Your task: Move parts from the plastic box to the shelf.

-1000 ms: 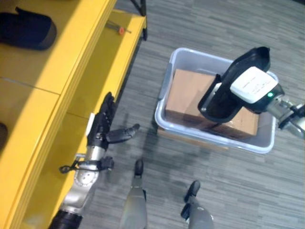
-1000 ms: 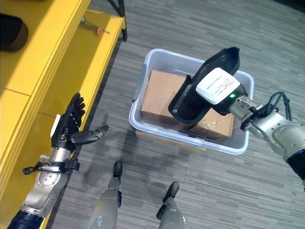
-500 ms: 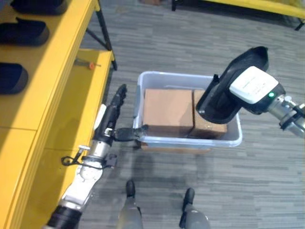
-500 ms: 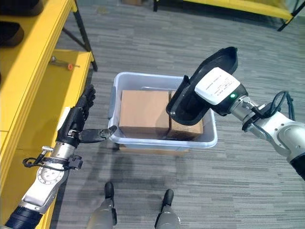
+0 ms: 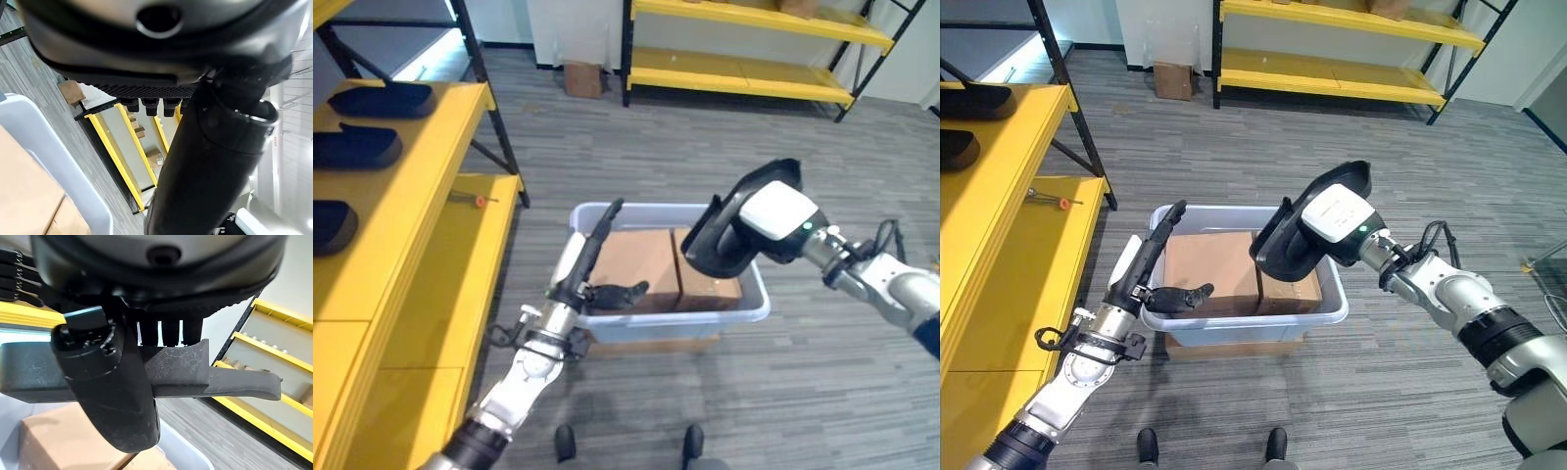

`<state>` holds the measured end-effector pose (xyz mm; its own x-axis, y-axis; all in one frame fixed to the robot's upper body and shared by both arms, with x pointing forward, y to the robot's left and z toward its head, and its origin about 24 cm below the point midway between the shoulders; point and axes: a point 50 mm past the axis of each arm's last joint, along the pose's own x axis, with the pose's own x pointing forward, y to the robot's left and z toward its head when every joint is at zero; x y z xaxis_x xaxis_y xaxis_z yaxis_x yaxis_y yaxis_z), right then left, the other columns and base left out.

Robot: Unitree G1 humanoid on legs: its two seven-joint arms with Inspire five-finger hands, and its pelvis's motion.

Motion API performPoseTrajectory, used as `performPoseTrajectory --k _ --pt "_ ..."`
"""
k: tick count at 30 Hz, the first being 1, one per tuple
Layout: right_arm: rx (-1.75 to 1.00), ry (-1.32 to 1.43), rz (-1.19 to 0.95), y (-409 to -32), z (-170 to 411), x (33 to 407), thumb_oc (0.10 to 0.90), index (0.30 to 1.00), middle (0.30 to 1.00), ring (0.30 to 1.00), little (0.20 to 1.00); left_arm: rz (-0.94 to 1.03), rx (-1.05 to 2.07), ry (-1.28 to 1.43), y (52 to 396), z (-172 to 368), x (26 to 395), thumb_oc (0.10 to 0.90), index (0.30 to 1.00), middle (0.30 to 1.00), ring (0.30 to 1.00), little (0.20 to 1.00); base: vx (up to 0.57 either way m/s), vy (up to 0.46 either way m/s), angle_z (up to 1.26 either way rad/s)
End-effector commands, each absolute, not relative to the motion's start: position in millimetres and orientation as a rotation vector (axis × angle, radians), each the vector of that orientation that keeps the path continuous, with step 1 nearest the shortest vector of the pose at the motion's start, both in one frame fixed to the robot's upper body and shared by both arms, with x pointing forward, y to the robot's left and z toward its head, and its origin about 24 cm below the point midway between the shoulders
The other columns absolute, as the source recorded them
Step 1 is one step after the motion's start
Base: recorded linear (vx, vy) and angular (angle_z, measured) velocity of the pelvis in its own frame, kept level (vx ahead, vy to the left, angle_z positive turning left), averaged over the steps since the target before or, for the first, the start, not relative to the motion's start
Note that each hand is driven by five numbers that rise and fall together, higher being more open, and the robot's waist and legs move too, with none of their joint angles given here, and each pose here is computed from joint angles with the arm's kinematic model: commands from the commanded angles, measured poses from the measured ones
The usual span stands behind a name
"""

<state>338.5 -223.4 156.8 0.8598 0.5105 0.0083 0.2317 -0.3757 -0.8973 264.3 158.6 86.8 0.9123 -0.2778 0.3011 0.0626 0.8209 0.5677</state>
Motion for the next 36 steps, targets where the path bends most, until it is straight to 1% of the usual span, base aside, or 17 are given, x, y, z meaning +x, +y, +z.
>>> performPoseTrajectory --k 1,9,17,36 --pt "-1.848 -0.814 -0.067 -204 253 362 0.400 0.300 0.300 0.300 0.300 -0.198 0.657 -0.748 126 138 276 0.900 1.000 1.000 1.000 1.000 0.00 0.000 0.00" --pt "-1.760 -0.882 -0.079 -183 257 369 0.400 0.300 0.300 0.300 0.300 -0.181 0.734 -0.901 106 151 279 0.900 1.000 1.000 1.000 1.000 0.00 -0.001 -0.01" --pt "-1.668 -0.939 -0.108 -167 268 373 0.400 0.300 0.300 0.300 0.300 -0.200 0.762 -0.970 87 154 283 0.900 1.000 1.000 1.000 1.000 0.00 0.000 0.00" --pt "-1.468 -1.006 -0.133 -142 273 373 0.400 0.300 0.300 0.300 0.300 -0.129 0.755 -1.096 67 169 287 0.900 1.000 1.000 1.000 1.000 0.00 0.000 0.00"
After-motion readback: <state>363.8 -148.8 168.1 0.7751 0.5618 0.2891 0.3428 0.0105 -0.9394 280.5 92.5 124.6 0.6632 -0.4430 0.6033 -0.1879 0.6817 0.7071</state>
